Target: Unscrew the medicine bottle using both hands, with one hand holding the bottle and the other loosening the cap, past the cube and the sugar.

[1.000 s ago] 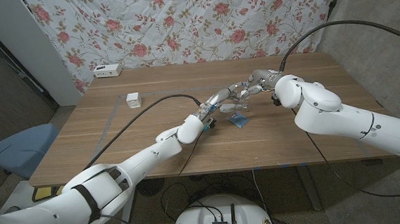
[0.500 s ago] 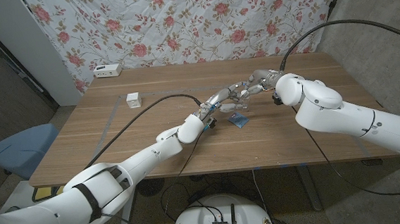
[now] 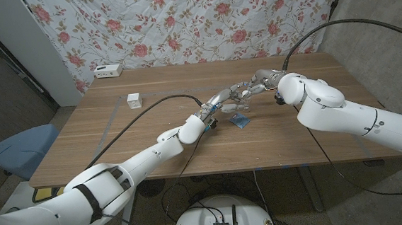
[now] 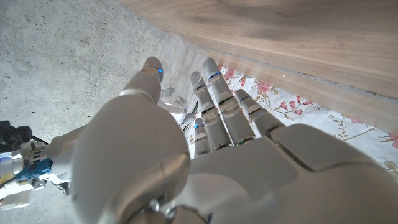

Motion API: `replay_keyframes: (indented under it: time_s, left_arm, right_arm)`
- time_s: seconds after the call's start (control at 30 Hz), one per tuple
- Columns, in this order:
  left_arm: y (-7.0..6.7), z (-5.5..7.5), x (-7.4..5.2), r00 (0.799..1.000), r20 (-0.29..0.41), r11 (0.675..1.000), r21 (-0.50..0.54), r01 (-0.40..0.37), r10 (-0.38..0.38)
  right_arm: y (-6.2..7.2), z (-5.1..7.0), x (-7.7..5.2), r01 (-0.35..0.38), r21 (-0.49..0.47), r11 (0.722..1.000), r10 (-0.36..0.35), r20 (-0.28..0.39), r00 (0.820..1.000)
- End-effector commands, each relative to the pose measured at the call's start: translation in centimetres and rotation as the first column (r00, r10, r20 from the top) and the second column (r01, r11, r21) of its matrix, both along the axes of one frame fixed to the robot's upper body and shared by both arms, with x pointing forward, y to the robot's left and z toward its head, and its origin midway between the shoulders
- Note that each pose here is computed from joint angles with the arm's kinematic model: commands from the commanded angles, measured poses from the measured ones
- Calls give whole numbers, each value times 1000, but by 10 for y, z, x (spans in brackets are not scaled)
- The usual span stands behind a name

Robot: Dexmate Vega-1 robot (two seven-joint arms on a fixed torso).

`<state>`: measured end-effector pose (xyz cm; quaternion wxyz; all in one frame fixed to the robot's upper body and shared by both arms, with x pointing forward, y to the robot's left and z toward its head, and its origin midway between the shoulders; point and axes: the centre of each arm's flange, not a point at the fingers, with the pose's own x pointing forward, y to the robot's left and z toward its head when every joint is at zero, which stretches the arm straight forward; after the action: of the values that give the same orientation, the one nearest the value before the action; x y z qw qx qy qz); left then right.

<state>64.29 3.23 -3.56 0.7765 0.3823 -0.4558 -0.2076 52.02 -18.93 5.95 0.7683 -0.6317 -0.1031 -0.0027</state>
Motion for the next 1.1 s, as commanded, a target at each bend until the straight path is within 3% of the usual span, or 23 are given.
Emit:
replay_keyframes:
  time_s: [0.03,1.1]
  left_arm:
    - [1,0,0,1000,2,1000,1,2,-2]
    - [-1,0,0,1000,-2,1000,4,9,-9]
  right_arm:
    - [-1,-3,1,9,7,1000,-9,-3,1000]
    - [0,-6,3,7,16,1000,-7,3,1000]
